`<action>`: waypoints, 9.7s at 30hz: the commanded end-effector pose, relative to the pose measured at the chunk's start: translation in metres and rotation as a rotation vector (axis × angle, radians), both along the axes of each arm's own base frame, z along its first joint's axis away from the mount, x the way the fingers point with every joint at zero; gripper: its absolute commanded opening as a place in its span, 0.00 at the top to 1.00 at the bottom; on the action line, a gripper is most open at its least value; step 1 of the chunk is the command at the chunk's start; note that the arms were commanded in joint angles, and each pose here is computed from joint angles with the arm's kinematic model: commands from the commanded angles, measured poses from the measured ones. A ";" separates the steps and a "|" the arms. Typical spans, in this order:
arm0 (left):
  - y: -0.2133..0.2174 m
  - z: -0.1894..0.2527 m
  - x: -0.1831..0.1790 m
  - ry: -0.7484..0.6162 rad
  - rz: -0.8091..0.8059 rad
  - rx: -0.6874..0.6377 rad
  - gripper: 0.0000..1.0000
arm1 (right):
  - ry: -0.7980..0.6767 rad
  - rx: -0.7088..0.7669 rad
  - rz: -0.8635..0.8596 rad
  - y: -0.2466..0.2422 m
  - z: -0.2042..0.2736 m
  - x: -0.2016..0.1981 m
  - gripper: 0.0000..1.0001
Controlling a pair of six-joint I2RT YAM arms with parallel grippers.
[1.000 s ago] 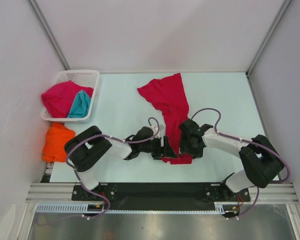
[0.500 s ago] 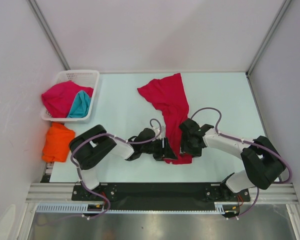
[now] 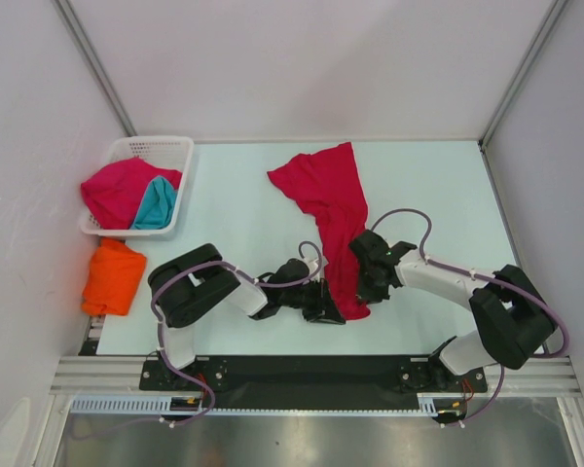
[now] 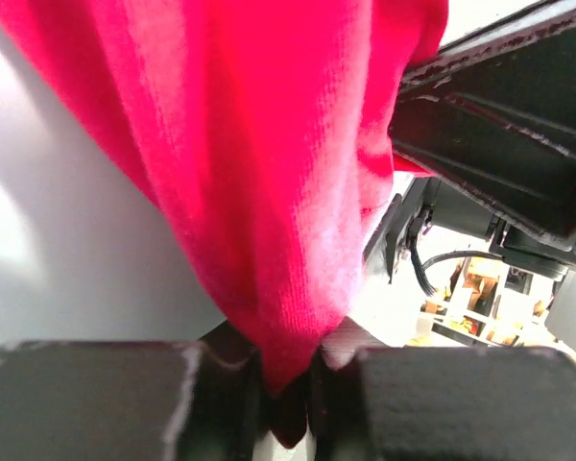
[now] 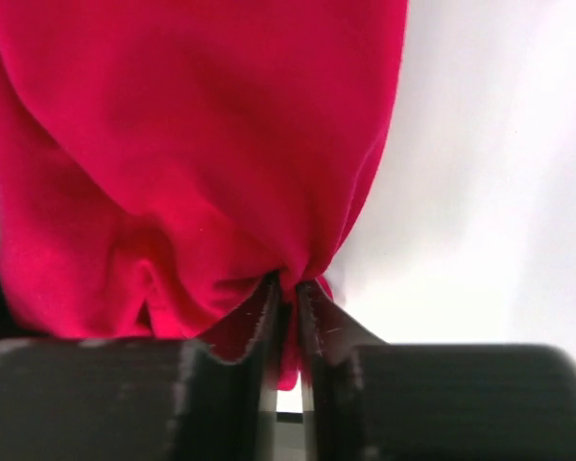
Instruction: Fold and stack the t-shirts
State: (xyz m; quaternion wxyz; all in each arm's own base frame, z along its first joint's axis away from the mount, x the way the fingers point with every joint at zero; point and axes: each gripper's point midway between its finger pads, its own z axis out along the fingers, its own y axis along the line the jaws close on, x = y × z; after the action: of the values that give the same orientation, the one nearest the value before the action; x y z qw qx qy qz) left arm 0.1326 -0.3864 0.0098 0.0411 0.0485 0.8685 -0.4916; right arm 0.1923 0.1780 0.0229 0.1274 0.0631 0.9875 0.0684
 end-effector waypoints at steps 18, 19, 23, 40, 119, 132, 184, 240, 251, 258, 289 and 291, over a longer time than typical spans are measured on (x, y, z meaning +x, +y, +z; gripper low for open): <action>0.065 -0.034 -0.017 0.017 0.029 0.266 0.99 | -0.063 0.018 -0.008 -0.012 0.034 -0.020 1.00; 0.067 -0.028 -0.015 0.004 0.038 0.265 1.00 | -0.069 0.025 -0.010 -0.012 0.036 -0.021 1.00; 0.077 0.007 -0.006 -0.049 0.071 0.268 1.00 | -0.064 0.039 0.011 -0.009 0.043 -0.029 1.00; 0.094 0.059 -0.021 -0.101 0.099 0.196 0.96 | -0.097 0.089 0.193 0.059 0.082 -0.058 1.00; 0.048 0.079 0.020 -0.373 0.100 0.043 0.00 | -0.213 0.051 0.221 0.112 0.066 0.078 1.00; 0.036 0.060 0.020 -0.355 0.073 0.094 0.00 | -0.215 0.060 0.226 0.106 0.082 0.055 1.00; 0.136 0.016 0.078 -0.653 0.502 0.573 0.07 | -0.138 0.169 0.285 0.143 0.106 0.004 1.00; 0.116 0.166 0.133 -0.783 0.430 0.337 1.00 | -0.306 -0.017 0.036 0.069 0.119 0.068 1.00; 0.087 0.126 0.199 -0.705 0.380 0.410 1.00 | -0.324 -0.071 -0.010 0.049 0.122 0.128 1.00; 0.083 0.119 0.231 -0.687 0.407 0.462 0.93 | -0.304 -0.077 -0.003 0.047 0.109 0.153 0.77; 0.134 0.067 0.192 -0.524 0.493 0.547 0.01 | -0.319 -0.021 0.081 0.055 0.124 0.133 0.42; 0.134 0.053 0.185 -0.502 0.482 0.559 0.00 | -0.293 -0.021 0.092 0.058 0.111 0.116 0.42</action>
State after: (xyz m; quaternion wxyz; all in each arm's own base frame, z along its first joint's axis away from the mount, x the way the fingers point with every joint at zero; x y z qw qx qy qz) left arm 0.3191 -0.2421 0.0580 0.3401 -0.0142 0.9276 -0.1542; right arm 0.3328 0.2244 0.1344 0.2655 -0.0012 0.9630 0.0461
